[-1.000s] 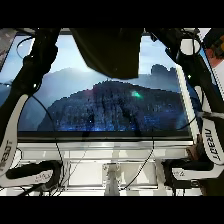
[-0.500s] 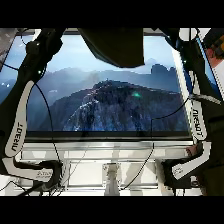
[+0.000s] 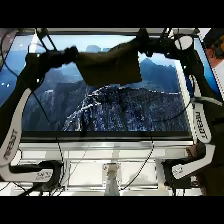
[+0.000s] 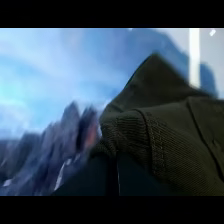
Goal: Fold the clothes and pants, and hang the long-sleeved shirts on hangers.
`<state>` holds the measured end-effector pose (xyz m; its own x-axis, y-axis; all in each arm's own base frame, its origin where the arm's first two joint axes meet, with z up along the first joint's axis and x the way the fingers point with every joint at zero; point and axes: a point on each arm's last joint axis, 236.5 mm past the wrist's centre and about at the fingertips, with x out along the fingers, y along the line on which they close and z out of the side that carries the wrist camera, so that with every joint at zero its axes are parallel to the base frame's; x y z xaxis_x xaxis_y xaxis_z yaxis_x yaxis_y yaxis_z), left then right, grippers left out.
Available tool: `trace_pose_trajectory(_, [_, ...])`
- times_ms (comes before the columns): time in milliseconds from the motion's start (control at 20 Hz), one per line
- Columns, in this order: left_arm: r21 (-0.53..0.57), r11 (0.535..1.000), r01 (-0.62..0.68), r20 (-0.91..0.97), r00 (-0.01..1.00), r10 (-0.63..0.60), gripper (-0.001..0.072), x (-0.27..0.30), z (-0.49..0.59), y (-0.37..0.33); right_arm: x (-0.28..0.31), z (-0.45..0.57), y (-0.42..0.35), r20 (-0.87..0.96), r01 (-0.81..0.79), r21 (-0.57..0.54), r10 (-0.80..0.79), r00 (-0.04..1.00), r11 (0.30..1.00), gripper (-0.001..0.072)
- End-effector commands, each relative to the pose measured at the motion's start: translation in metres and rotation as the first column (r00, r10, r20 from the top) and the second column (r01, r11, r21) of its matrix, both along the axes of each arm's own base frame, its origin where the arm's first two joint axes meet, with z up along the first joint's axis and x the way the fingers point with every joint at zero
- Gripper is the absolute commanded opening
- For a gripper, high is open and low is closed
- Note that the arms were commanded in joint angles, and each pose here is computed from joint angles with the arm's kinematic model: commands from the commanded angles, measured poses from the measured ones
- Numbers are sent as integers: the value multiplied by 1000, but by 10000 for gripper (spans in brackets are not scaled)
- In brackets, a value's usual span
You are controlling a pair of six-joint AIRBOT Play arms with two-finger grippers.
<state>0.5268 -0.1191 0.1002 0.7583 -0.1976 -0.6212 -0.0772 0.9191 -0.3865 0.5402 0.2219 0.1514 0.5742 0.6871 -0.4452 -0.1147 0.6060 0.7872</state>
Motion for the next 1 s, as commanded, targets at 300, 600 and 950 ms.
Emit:
trace_pose_trajectory(300, [-55, 998, 23, -216, 976, -35, 9, -187, -90, 16, -188, -111, -7, -365, 138, -8, -131, 922, 990, 30])
trace_pose_trajectory(600, [-174, 977, 125, -153, 976, -153, 10, -251, -79, -23, -298, -146, 2, -588, 161, -34, -150, 794, 986, 30])
trace_pose_trajectory(950, [-102, 986, 132, -98, 985, -142, 9, -264, -61, -17, -386, -172, -11, -761, 124, -196, -230, 606, 973, 31])
